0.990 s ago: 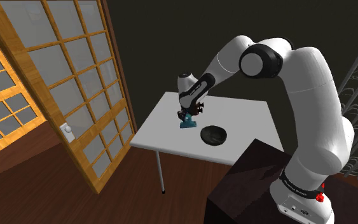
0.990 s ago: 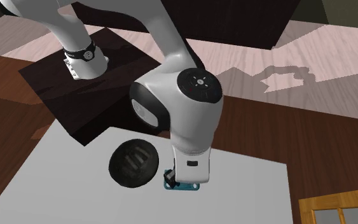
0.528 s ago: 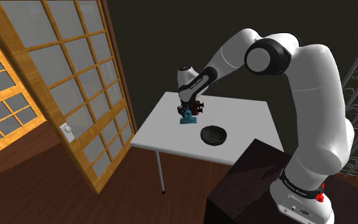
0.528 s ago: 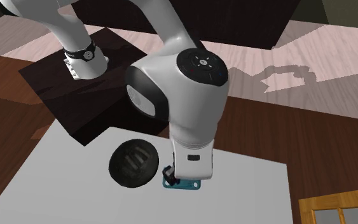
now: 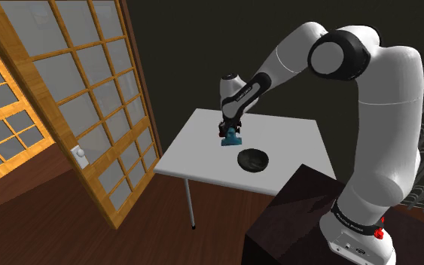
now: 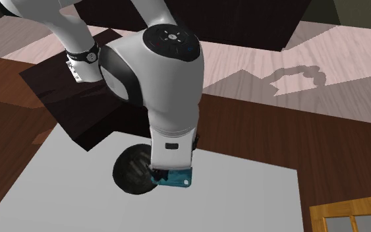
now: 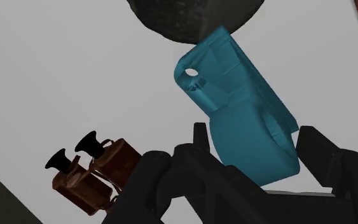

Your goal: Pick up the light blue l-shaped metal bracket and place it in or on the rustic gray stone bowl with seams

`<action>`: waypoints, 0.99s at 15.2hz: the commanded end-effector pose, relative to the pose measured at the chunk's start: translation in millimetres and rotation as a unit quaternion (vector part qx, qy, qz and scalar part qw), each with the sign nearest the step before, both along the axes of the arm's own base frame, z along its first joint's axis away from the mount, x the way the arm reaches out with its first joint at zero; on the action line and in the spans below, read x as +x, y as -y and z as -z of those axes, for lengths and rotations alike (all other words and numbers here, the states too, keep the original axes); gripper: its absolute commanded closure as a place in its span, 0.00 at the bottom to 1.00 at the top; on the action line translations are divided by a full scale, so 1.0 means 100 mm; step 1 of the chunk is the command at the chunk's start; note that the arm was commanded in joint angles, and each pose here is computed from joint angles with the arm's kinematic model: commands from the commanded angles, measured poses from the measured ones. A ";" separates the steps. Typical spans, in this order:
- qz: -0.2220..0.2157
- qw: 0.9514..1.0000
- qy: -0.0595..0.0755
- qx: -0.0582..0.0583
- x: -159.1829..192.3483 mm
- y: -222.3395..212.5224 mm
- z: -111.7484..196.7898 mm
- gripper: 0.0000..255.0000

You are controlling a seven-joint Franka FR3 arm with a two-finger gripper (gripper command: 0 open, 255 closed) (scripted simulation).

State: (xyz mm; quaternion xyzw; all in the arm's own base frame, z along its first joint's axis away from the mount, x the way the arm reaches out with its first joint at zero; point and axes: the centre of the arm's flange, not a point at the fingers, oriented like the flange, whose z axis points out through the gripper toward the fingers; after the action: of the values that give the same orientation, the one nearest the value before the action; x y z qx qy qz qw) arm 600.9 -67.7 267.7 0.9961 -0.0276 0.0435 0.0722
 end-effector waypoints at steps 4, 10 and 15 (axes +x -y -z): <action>0.000 1.000 0.000 0.000 -0.64 0.22 -0.07 1.00; 0.000 1.000 0.000 0.000 -1.40 0.48 -0.16 1.00; 0.000 1.000 0.000 0.000 -1.40 0.48 0.10 1.00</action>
State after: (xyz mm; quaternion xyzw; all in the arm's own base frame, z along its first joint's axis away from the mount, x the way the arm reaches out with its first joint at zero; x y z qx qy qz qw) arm 460.4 -115.9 262.1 0.9961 -0.0276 0.0432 0.0719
